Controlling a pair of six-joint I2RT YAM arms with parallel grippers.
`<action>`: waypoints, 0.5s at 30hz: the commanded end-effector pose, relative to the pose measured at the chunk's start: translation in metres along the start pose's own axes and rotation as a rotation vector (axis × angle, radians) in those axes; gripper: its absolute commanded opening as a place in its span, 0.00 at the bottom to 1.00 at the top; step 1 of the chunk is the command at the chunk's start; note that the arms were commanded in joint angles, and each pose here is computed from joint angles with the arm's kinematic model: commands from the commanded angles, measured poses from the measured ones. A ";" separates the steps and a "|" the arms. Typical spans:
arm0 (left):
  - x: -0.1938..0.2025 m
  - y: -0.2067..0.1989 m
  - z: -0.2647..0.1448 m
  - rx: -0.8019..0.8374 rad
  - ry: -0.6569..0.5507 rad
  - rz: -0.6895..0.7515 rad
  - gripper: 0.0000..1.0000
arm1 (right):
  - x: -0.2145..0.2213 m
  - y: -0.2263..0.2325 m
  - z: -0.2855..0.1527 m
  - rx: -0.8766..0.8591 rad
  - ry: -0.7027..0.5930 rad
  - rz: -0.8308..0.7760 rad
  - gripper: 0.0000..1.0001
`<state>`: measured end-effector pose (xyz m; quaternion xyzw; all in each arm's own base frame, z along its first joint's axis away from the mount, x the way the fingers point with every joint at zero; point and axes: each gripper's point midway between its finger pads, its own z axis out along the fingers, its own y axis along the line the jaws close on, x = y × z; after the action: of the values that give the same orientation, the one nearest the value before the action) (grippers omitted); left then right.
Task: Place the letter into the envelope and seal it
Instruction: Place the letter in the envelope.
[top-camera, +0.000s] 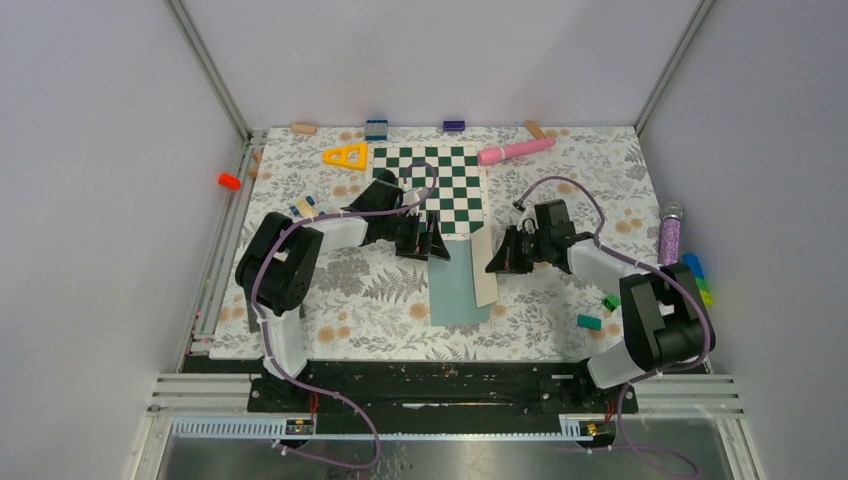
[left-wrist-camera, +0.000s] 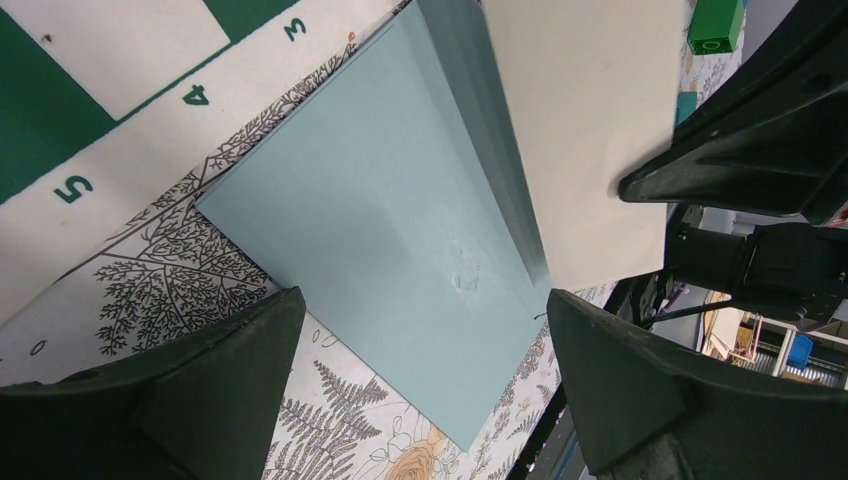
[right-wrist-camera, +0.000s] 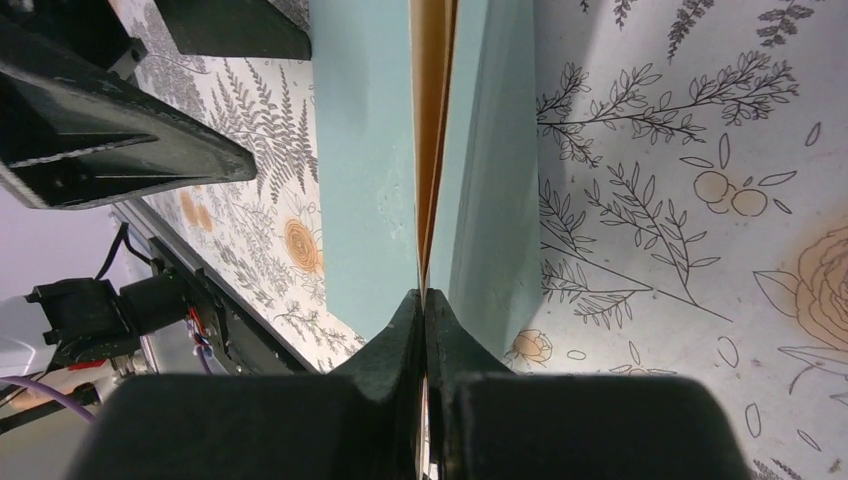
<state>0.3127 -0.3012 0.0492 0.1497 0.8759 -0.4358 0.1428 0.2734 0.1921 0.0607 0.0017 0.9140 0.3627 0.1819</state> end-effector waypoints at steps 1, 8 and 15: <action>0.010 0.019 0.008 -0.050 0.031 -0.032 0.98 | -0.001 0.011 0.007 -0.042 0.041 -0.039 0.00; 0.011 0.019 0.009 -0.045 0.037 -0.037 0.98 | 0.008 0.002 0.017 -0.018 0.094 -0.036 0.00; 0.011 0.018 0.009 -0.045 0.036 -0.040 0.98 | 0.016 -0.014 0.022 0.047 0.125 -0.029 0.00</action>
<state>0.3138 -0.3033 0.0494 0.1488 0.8745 -0.4402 0.1392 0.2646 0.1978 0.0335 -0.0165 0.9269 0.3508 0.1323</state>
